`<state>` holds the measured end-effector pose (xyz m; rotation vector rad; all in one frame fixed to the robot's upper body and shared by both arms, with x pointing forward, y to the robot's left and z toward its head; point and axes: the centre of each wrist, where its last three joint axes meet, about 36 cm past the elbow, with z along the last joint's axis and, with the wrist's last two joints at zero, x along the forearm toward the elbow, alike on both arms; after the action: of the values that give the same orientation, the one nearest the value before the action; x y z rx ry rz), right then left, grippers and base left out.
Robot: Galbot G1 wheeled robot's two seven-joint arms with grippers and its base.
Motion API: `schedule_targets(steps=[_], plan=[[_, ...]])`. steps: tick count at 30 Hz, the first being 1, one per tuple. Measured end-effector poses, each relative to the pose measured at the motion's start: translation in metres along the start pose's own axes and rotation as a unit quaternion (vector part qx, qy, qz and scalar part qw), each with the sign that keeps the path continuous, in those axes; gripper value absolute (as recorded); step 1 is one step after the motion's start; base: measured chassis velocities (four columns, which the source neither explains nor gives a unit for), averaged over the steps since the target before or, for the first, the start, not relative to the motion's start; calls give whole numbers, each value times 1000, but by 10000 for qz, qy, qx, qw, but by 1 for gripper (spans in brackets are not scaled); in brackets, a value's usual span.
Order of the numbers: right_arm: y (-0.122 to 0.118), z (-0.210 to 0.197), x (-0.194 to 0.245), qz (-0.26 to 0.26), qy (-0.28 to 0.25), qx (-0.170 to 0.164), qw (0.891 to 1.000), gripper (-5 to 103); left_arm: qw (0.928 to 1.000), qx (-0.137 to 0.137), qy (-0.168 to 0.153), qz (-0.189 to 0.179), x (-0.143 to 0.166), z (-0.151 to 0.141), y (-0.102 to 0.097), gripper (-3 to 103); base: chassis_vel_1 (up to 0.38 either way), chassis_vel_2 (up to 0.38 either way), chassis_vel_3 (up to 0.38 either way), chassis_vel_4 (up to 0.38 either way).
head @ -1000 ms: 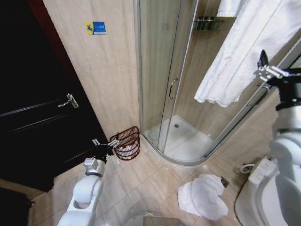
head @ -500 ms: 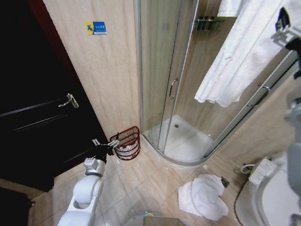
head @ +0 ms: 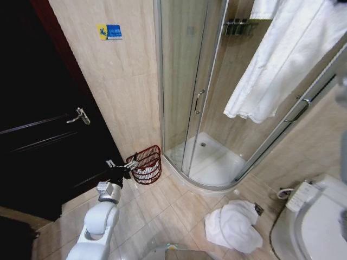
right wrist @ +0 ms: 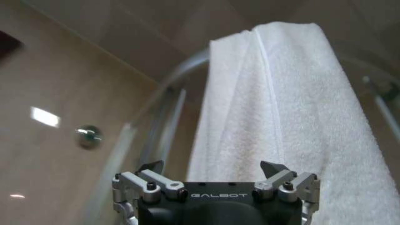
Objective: Discard the used towel into the hamper.
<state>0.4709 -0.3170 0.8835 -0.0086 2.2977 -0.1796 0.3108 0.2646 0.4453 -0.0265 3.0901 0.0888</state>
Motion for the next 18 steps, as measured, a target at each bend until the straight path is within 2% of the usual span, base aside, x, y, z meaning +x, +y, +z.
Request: schedule_targets(steps=[3, 6, 11, 18], plan=[[22, 0, -18, 621, 165, 143, 9978, 100, 10000, 0, 0, 0, 0, 0, 0, 100, 0, 0, 0, 0], [24, 8, -28, 832, 211, 340, 9957, 100, 10000, 0, 0, 0, 0, 0, 0, 100, 0, 0, 0, 0], [25, 14, -42, 934, 273, 417, 9944, 100, 10000, 0, 0, 0, 0, 0, 0, 100, 0, 0, 0, 0], [31, 16, -69, 892, 426, 297, 9947, 102, 10000, 0, 0, 0, 0, 0, 0, 100, 0, 0, 0, 0]])
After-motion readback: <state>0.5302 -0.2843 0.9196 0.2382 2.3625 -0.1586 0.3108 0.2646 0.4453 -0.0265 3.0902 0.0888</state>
